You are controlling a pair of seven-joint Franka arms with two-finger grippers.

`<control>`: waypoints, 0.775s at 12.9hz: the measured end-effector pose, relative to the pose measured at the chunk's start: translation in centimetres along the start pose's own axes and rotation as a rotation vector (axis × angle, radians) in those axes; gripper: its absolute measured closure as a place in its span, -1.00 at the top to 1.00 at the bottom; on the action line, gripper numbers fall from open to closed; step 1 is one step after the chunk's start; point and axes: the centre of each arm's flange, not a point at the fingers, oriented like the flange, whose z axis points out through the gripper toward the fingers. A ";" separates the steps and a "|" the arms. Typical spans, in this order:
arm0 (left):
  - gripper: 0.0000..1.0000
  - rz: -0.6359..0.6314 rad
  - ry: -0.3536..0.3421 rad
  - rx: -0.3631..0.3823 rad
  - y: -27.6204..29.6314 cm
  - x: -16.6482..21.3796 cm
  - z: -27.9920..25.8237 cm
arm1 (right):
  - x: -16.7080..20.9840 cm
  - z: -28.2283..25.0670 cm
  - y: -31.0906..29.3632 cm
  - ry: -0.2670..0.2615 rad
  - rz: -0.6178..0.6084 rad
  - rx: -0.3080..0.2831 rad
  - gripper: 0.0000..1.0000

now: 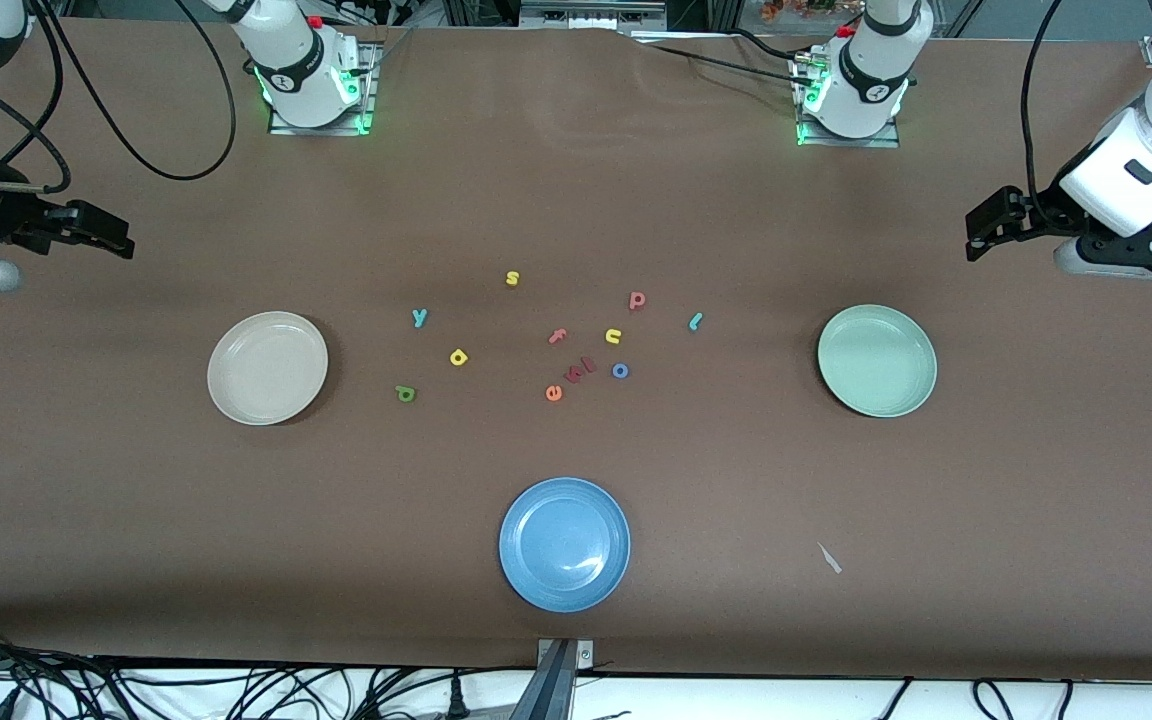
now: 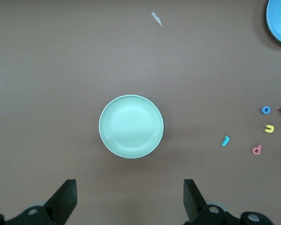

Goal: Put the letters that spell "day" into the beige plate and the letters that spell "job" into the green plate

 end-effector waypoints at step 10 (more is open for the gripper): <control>1.00 -0.004 -0.023 0.001 -0.2 -0.5 -0.5 | 0.0 0.0 0.0 0.000 0.000 0.000 1.00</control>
